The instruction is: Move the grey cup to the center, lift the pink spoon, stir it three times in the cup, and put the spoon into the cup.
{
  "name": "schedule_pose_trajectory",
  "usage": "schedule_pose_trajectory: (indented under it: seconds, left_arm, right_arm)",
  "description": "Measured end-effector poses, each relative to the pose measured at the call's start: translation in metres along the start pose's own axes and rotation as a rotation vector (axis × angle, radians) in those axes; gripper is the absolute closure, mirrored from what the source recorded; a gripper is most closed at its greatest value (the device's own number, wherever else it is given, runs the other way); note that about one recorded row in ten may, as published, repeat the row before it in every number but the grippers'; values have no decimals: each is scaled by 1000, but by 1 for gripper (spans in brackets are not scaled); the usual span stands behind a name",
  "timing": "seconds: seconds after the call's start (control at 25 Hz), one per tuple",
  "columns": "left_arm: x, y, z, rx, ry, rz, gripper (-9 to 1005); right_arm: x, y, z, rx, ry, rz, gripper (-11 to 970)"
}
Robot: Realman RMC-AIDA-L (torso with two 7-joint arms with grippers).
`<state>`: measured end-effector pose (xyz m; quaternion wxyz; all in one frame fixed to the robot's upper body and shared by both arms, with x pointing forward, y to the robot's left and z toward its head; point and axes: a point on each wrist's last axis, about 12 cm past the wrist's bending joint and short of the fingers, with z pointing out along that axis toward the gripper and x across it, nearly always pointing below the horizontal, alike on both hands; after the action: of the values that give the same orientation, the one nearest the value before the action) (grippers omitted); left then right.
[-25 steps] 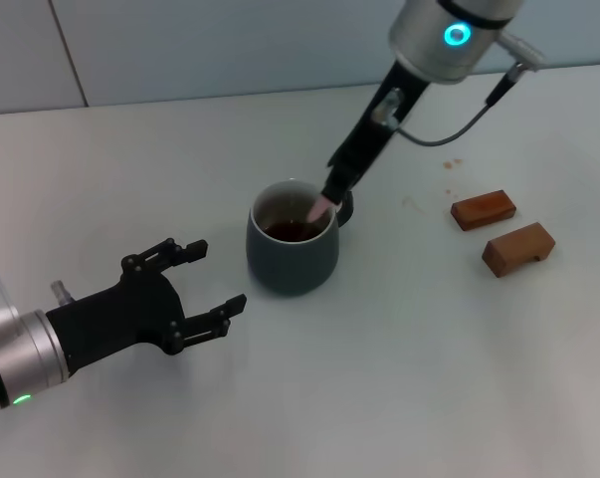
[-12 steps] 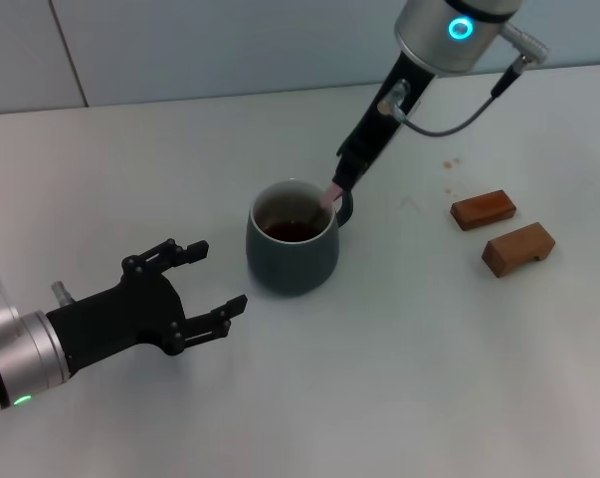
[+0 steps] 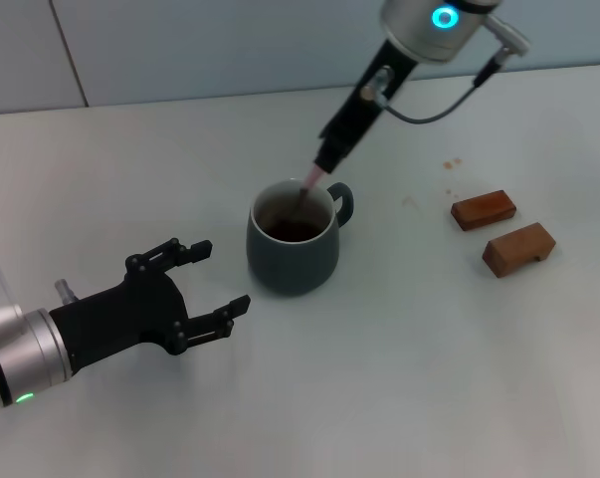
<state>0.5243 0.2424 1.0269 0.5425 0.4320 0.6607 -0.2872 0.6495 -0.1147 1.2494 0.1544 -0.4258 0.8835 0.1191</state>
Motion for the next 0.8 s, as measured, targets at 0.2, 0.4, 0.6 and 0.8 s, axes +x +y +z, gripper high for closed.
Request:
schedule_pose_trajectory:
  seconds: [0.2,0.4,0.6,0.8]
  left_arm:
    - [0,1,0,-1,0,2,171]
    - [-1,2,0,-8,-2,0,171]
    - [-1,3,0,-14,-4,-23,171]
    - [-3,7,-2,-21,-1,-53,171]
  right_arm:
    - [12,-1,-5,5,-32,8,811]
    - [31,1,-13,-26,-144,-2,810]
    - [71,2,-27,-90,-352,-31,712]
    - [116,3,-32,-124,-522,-60,548]
